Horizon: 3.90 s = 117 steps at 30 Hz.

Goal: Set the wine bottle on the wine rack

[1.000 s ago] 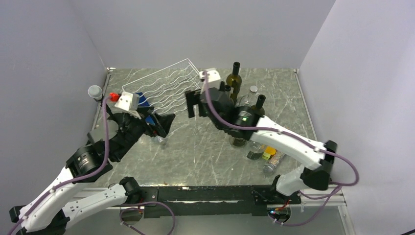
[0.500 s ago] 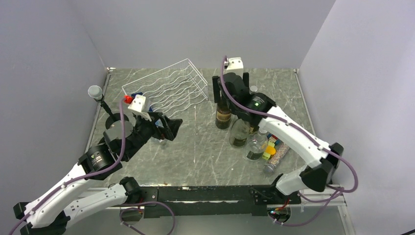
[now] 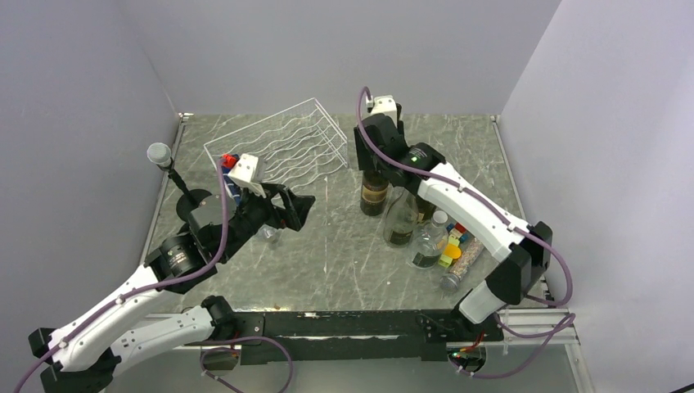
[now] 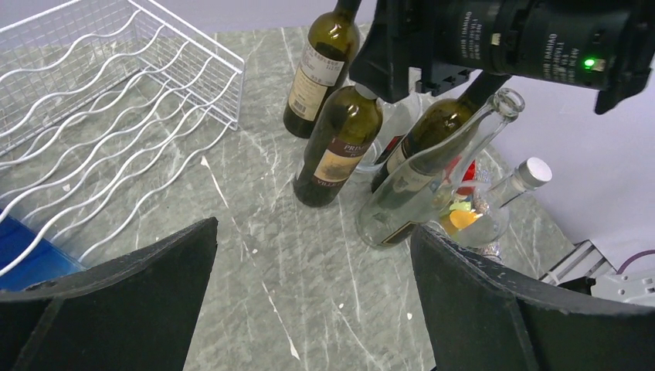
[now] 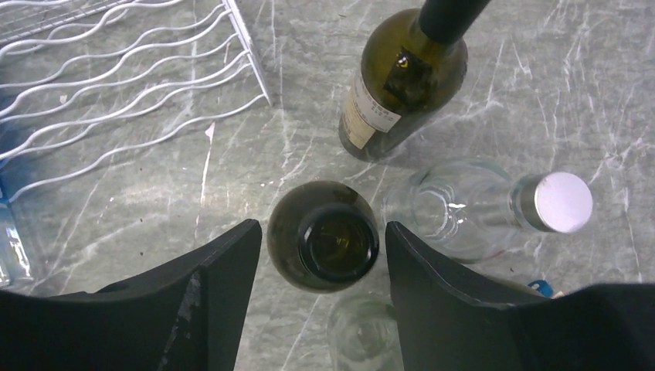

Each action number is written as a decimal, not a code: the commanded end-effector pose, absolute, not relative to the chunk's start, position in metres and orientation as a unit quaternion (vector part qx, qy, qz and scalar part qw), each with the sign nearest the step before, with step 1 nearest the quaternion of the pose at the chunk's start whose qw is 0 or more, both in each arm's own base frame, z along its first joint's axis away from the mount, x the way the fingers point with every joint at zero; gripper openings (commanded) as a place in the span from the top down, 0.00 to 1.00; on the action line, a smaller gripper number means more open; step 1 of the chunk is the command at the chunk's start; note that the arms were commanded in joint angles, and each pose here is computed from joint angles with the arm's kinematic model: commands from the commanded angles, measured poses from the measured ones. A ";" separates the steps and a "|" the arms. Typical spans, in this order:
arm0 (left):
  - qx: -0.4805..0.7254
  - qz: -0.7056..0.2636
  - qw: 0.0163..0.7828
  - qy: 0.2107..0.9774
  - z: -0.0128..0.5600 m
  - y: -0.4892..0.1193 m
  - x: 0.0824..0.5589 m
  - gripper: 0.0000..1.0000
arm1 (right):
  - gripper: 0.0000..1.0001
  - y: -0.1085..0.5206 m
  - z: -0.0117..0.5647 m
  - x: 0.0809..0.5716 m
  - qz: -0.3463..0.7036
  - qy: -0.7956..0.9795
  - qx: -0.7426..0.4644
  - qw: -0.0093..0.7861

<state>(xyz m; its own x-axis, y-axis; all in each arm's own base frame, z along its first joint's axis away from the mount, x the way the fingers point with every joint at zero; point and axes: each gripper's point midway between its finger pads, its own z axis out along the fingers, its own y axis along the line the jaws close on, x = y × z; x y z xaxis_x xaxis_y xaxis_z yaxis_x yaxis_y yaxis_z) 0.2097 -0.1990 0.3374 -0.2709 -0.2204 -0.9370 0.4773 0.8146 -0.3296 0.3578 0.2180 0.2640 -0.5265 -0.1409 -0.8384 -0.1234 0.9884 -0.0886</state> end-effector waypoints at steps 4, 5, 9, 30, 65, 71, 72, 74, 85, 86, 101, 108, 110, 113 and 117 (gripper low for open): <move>0.082 -0.304 0.635 0.705 0.371 -0.201 0.216 0.01 | 0.39 0.227 0.274 0.377 0.006 0.867 -0.075 0.492; 0.080 -0.299 0.634 0.709 0.368 -0.201 0.217 0.01 | 0.39 0.225 0.272 0.379 0.002 0.868 -0.076 0.491; 0.075 -0.302 0.623 0.717 0.363 -0.203 0.217 0.01 | 0.45 0.219 0.267 0.386 -0.011 0.873 -0.064 0.484; 0.120 -0.331 0.589 0.727 0.316 -0.234 0.214 0.01 | 1.00 0.228 0.331 0.353 0.084 0.852 -0.087 0.510; 0.318 -0.452 0.566 0.612 0.236 -0.303 0.172 0.01 | 1.00 0.275 0.423 0.201 0.416 0.803 -0.201 0.377; 0.360 -0.448 0.566 0.592 0.236 -0.316 0.172 0.01 | 1.00 0.276 0.418 0.187 0.443 0.791 -0.213 0.365; 0.360 -0.448 0.567 0.590 0.237 -0.317 0.173 0.01 | 1.00 0.277 0.416 0.187 0.445 0.790 -0.213 0.363; 0.365 -0.453 0.569 0.581 0.241 -0.319 0.171 0.01 | 1.00 0.278 0.412 0.181 0.454 0.787 -0.219 0.356; 0.345 -0.445 0.582 0.587 0.258 -0.307 0.171 0.99 | 1.00 0.281 0.393 0.172 0.467 0.781 -0.240 0.338; 0.340 -0.435 0.595 0.584 0.262 -0.302 0.174 0.99 | 1.00 0.279 0.392 0.172 0.460 0.784 -0.241 0.340; 0.456 -0.192 0.687 0.532 0.295 -0.279 0.224 0.99 | 0.02 0.245 0.395 0.198 0.357 0.793 -0.243 0.431; 0.460 -0.126 0.720 0.504 0.301 -0.268 0.236 0.99 | 0.00 0.223 0.402 0.213 0.297 0.798 -0.222 0.475; 0.455 -0.119 0.738 0.484 0.309 -0.264 0.234 0.99 | 0.00 0.218 0.408 0.213 0.292 0.793 -0.219 0.489; 0.442 -0.068 0.763 0.467 0.319 -0.252 0.243 0.99 | 0.00 0.210 0.416 0.214 0.280 0.787 -0.217 0.505; 0.463 0.016 0.759 0.458 0.317 -0.244 0.259 0.99 | 0.00 0.206 0.425 0.211 0.268 0.783 -0.235 0.510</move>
<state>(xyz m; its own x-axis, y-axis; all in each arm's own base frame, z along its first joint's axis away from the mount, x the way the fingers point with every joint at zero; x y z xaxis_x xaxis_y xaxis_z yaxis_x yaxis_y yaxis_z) 0.2406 -0.2565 0.2417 0.4201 0.4540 -0.7857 0.6400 0.4656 0.6113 0.2152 0.2220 0.3944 -0.4594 -0.0940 -0.8832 -0.6308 0.7346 0.2499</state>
